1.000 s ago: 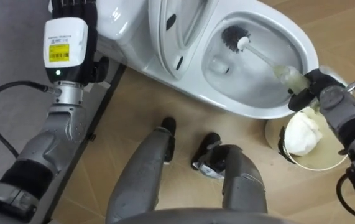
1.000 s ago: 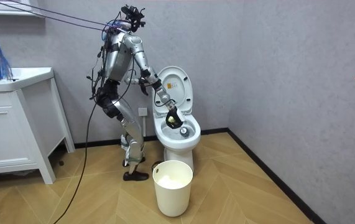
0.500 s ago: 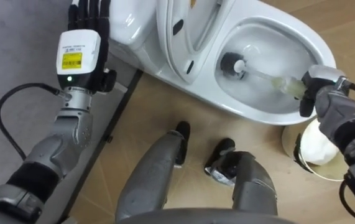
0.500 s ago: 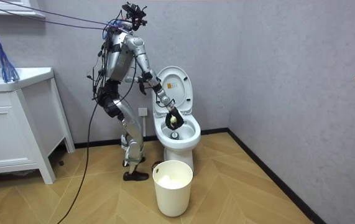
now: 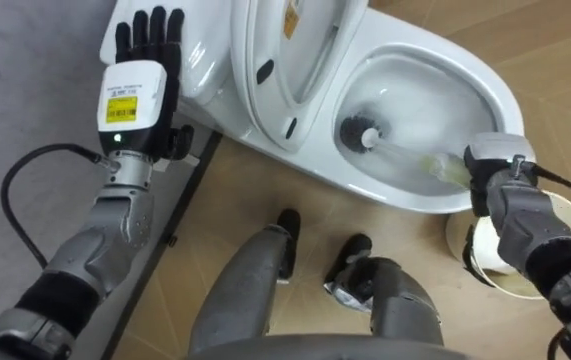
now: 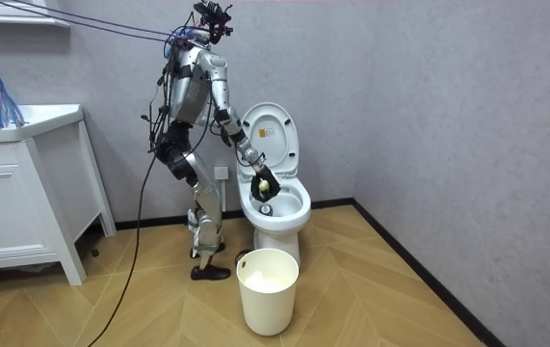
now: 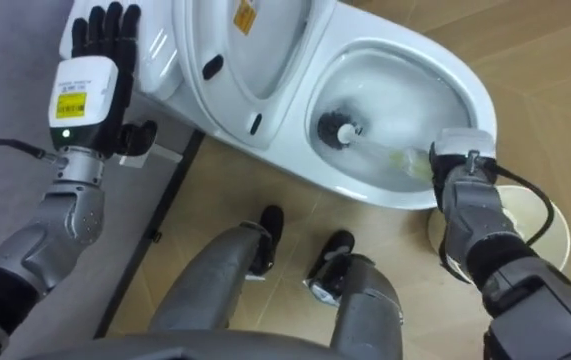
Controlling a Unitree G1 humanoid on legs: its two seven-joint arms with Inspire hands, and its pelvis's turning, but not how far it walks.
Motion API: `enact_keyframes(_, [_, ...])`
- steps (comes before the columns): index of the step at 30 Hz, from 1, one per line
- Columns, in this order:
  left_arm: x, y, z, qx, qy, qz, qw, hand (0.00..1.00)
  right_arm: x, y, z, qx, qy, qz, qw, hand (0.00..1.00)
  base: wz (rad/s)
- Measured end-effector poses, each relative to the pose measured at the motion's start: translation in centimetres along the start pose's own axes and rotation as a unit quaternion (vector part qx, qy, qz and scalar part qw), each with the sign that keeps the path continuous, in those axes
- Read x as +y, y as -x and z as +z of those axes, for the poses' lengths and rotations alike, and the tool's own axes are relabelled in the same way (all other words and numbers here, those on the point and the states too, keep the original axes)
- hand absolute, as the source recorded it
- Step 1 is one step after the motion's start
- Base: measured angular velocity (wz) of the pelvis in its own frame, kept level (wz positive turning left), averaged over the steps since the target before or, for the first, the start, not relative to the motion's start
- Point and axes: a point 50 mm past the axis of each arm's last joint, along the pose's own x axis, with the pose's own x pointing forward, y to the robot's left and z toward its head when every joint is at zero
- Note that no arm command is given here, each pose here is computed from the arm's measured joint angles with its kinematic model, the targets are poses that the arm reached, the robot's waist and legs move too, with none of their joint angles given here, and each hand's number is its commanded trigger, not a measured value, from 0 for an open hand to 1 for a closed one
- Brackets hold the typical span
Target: Brush toilet
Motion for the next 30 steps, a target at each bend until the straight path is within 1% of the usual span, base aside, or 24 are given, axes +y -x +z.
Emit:
enact_keyframes(4, [-0.2, 0.7, -0.4, 0.016, 0.014, 0.0, 1.0, 0.0, 0.8, 0.3, 0.2, -0.004, -0.003, 0.005, 1.0, 1.0, 0.01])
enact_keyframes(6, [-0.3, 0.9, -0.5, 0.023, 0.027, 0.001, 0.999, 0.0, 1.5, 0.8, 0.4, -0.013, 0.013, -0.003, 1.0, 1.0, 0.05])
enact_keyframes(9, [-0.3, 1.1, -0.6, 0.026, 0.029, 0.002, 0.999, 0.0, 2.2, 1.3, 0.5, -0.02, 0.022, -0.01, 0.999, 1.0, 0.01])
enact_keyframes(16, [-0.3, 0.9, -0.6, 0.032, 0.043, 0.004, 0.999, 0.0, 2.1, 1.1, 0.5, -0.017, 0.022, -0.012, 1.0, 1.0, 0.03])
enact_keyframes(20, [0.0, 0.2, -0.1, 0.015, 0.041, 0.01, 0.999, 0.0, 0.5, 0.0, -0.1, -0.008, 0.013, -0.018, 1.0, 1.0, -0.09])
enact_keyframes(22, [0.4, -0.4, 0.3, -0.001, 0.034, 0.019, 0.999, 0.0, -1.5, -1.0, -0.8, 0.004, -0.015, -0.024, 1.0, 1.0, -0.04])
enact_keyframes(23, [0.4, -0.5, 0.3, -0.004, 0.032, 0.02, 0.999, 0.0, -2.0, -1.2, -0.9, 0.007, -0.027, -0.024, 0.999, 1.0, 0.0])
enact_keyframes(26, [1.0, -1.1, 0.6, -0.023, 0.023, 0.04, 0.999, 0.0, -4.1, -1.9, -1.8, 0.022, -0.096, -0.027, 0.995, 1.0, -0.05])
enact_keyframes(28, [1.2, -1.2, 0.7, -0.03, 0.019, 0.051, 0.998, 0.0, -5.3, -2.2, -2.1, 0.032, -0.148, -0.03, 0.988, 1.0, -0.03])
enact_keyframes(30, [1.4, -1.3, 0.8, -0.032, 0.02, 0.059, 0.998, 0.0, -6.0, -2.3, -2.6, 0.041, -0.173, -0.032, 0.984, 1.0, 0.02])
